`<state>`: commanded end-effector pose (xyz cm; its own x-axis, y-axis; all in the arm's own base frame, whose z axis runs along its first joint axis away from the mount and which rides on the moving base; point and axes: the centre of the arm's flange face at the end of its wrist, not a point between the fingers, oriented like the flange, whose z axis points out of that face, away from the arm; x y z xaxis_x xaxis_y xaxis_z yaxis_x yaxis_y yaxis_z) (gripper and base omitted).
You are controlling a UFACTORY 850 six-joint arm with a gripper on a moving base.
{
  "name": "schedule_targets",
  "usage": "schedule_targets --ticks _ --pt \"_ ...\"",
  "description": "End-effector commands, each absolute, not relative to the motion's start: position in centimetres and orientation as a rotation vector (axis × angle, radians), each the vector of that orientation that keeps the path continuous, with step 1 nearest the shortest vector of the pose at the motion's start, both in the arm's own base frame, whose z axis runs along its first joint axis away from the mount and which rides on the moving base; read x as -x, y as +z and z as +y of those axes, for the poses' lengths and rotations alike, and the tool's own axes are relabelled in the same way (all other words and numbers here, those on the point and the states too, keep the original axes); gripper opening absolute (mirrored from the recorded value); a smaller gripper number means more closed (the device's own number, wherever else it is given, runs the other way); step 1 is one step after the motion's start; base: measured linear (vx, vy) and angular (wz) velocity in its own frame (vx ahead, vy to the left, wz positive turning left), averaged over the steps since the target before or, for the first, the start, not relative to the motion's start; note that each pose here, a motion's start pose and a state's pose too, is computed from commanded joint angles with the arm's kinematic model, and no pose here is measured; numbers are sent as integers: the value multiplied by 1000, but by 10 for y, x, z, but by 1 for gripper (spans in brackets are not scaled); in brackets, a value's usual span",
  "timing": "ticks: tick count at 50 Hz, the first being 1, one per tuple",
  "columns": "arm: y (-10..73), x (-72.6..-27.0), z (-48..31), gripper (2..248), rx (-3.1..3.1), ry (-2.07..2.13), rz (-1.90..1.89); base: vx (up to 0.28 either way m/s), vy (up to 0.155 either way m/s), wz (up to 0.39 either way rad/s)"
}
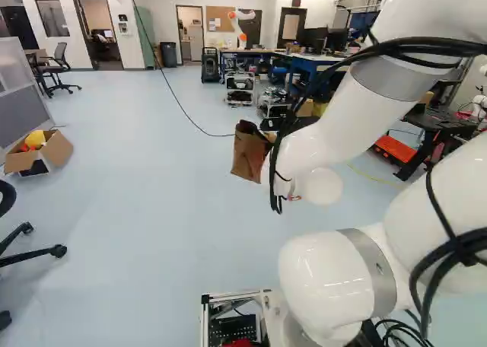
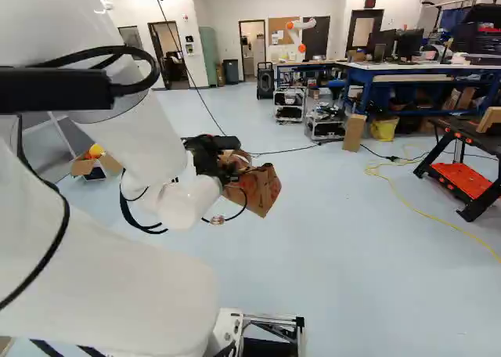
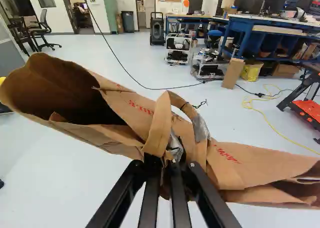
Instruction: Pick up the grocery bag from the ground
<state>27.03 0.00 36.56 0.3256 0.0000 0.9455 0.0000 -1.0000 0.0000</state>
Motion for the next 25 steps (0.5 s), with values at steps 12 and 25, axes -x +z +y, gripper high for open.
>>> schedule_targets --ticks 12,25 --pt "366 -270 0 22 -2558 1824 0 0 0 0" --pt "366 -270 0 22 -2558 1824 0 0 0 0"
